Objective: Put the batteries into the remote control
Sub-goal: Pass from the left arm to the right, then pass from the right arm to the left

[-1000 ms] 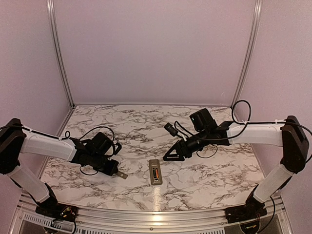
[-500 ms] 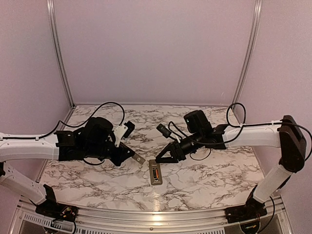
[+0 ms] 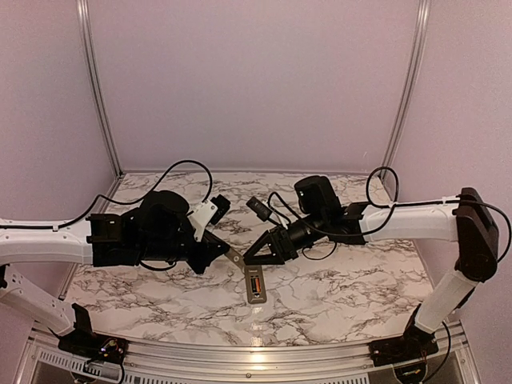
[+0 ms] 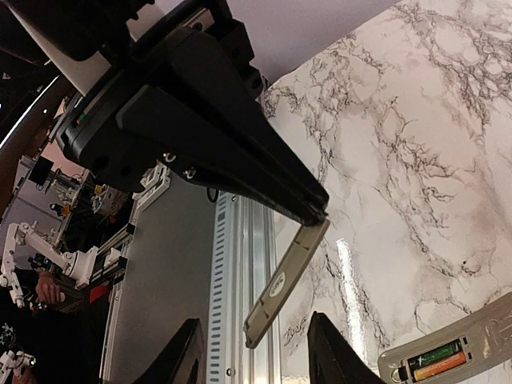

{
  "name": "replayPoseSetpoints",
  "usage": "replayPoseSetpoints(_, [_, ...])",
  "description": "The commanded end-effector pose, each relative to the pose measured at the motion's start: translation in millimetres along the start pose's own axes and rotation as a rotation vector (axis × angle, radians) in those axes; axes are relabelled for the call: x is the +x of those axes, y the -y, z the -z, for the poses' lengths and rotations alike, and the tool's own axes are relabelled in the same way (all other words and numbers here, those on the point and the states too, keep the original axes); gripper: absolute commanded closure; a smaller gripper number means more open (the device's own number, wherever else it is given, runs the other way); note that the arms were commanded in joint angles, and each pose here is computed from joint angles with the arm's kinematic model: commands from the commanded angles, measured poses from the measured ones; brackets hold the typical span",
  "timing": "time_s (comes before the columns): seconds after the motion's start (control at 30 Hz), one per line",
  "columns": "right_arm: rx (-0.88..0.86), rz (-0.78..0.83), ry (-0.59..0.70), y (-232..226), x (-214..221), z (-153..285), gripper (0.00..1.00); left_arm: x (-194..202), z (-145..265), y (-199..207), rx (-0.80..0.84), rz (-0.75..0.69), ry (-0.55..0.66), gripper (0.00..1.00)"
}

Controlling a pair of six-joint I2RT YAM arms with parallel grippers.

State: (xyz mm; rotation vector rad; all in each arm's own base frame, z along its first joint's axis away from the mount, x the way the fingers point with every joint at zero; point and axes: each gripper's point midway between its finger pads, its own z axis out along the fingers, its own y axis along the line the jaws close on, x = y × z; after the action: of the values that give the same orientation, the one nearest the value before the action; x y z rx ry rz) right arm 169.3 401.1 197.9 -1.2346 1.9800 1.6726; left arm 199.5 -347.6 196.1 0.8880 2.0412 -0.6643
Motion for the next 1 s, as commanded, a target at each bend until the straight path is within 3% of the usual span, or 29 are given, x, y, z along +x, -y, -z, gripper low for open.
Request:
replayPoseSetpoints(0.0, [-0.026,0.010,0.000,-4.9,-12.0,-9.6,0.58,-15.3,0.4,4.9,-0.024,-0.031,0.023,1.00])
replayPoseSetpoints(0.17, [-0.003,-0.013,-0.013,4.5,-7.7,-13.5,0.65,-17.9,0.3,6.3,-0.028,-0.030,0.031,1.00])
replayPoseSetpoints(0.37, [0.014,0.013,-0.008,5.1,-10.0,-12.5,0.93,-21.7,3.3,5.8,-0.032,-0.019,0.045,1.00])
replayPoseSetpoints(0.5, [0.030,0.073,0.005,3.2,-13.2,-9.4,1.00,-28.6,12.1,7.8,-0.015,0.026,0.070,0.52])
replayPoseSetpoints(0.63, [0.112,0.162,0.007,9.5,-12.5,-2.9,1.00,-48.7,41.4,10.3,0.023,0.079,0.164,0.19])
replayPoseSetpoints(0.77, [0.225,0.304,0.036,13.7,-16.4,10.0,1.00,-61.8,70.8,7.7,0.086,0.173,0.232,0.10])
replayPoseSetpoints(0.97, [0.459,0.664,0.026,8.4,-19.4,22.2,0.96,-59.0,88.5,11.5,0.278,0.370,0.191,0.11])
